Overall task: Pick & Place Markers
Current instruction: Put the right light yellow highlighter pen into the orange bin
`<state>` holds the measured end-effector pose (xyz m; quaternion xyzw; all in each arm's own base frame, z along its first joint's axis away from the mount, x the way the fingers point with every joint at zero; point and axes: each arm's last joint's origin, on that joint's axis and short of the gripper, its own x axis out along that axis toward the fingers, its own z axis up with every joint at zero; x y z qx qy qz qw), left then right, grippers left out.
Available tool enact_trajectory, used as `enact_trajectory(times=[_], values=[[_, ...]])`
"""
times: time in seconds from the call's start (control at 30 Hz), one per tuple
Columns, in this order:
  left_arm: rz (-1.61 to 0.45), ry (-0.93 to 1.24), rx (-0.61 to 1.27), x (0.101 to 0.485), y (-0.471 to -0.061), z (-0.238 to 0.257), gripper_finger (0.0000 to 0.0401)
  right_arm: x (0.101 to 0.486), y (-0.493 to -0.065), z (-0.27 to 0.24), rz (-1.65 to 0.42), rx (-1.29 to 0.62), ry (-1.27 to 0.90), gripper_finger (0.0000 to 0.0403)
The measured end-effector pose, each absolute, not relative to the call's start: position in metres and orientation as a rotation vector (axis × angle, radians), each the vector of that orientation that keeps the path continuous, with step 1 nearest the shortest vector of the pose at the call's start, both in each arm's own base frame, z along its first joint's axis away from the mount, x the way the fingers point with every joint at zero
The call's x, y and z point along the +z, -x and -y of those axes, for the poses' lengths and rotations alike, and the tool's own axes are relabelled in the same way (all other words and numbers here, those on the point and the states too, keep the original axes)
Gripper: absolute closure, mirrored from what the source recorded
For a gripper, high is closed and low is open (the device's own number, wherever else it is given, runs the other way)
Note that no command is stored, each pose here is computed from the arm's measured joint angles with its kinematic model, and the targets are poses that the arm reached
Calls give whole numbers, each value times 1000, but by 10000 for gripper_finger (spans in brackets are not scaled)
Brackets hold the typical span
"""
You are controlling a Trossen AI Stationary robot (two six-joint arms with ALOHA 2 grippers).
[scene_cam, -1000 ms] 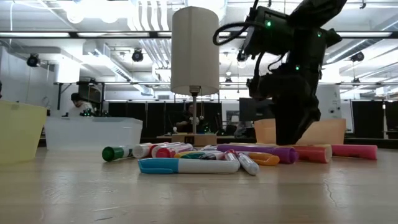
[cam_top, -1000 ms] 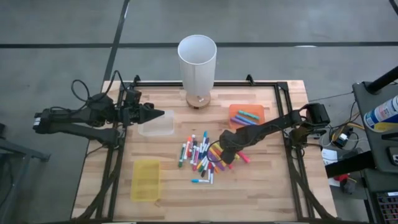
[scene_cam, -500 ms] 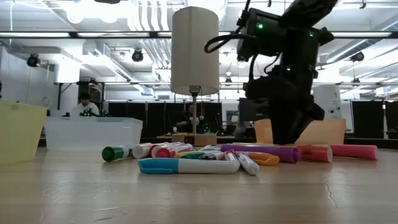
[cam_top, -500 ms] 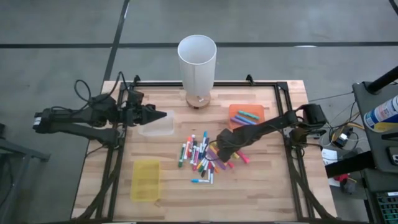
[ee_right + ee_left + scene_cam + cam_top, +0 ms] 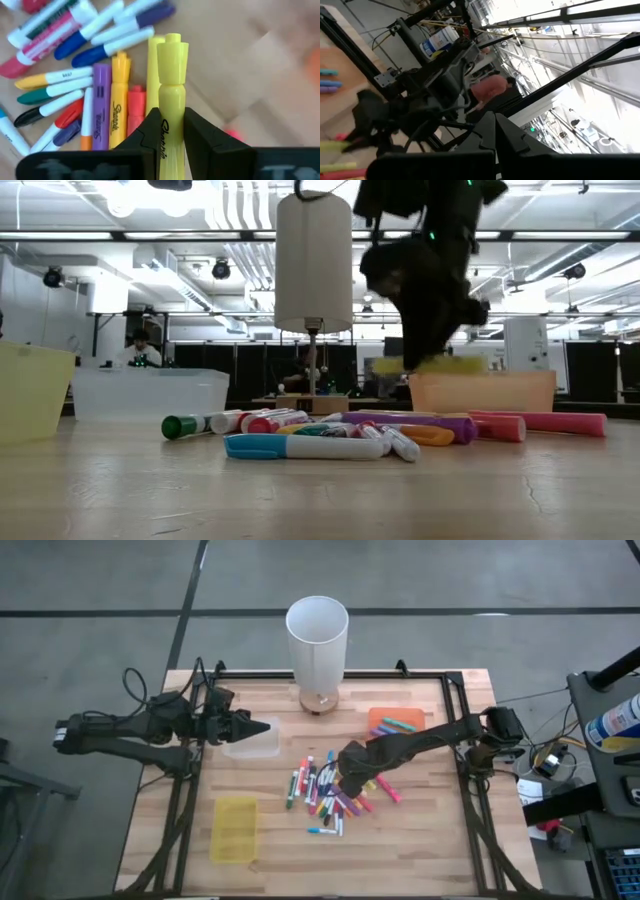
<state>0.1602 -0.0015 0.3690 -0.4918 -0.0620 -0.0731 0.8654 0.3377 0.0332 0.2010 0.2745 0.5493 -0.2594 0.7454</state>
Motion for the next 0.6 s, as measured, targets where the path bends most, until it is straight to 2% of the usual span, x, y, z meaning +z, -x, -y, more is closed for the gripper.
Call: enact_trajectory(times=[0.3, 0.47, 0.6], values=[[127, 1066, -158, 369, -160, 2, 401, 239, -327, -10, -1351, -700, -334, 353], [123, 1066, -166, 369, -160, 2, 401, 238, -314, 12, -1452, -773, -200, 353], [114, 1065, -181, 369, -160, 2, 401, 230, -304, 35, -1509, -815, -173, 353]])
